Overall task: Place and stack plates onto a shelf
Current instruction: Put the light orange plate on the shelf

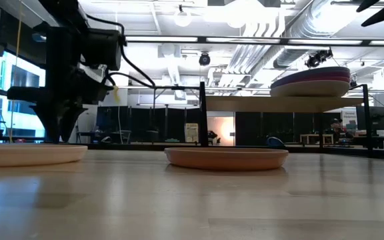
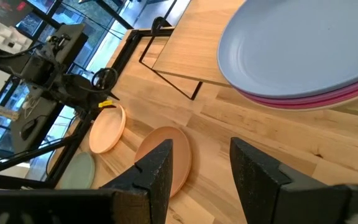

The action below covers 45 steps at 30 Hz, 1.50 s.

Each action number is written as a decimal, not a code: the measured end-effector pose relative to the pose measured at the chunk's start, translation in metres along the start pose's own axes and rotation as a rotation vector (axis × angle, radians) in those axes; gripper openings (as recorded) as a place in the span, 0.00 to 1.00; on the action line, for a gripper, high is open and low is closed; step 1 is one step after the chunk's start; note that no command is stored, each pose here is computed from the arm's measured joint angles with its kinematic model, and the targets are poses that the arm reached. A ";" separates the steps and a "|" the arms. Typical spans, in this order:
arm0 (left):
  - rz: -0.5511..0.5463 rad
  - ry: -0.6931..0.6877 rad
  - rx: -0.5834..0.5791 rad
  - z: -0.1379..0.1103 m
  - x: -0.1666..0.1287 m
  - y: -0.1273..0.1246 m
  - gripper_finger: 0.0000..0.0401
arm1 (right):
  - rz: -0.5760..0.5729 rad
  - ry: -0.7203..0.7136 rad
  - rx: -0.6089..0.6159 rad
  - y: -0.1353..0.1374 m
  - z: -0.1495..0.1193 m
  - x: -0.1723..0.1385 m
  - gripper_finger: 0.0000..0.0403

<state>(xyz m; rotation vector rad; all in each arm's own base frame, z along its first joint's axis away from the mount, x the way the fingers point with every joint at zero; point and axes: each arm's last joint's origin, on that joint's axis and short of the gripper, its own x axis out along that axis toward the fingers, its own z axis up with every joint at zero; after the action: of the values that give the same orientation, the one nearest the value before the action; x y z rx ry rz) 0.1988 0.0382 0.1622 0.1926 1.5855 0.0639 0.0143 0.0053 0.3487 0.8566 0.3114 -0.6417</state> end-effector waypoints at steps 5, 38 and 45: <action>-0.038 -0.025 0.005 0.002 0.002 0.004 0.29 | 0.000 0.000 0.000 0.000 0.000 0.000 0.35; -0.084 0.050 -0.057 0.027 0.014 0.010 0.01 | 0.000 0.001 0.001 0.000 0.000 0.000 0.35; -0.078 0.046 -0.086 0.038 -0.009 0.017 0.00 | 0.000 0.001 -0.001 0.000 0.000 0.000 0.35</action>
<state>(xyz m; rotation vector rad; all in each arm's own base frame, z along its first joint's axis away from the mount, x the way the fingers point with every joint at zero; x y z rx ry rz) 0.2383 0.0502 0.1727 0.0625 1.6315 0.0764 0.0143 0.0053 0.3486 0.8564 0.3126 -0.6413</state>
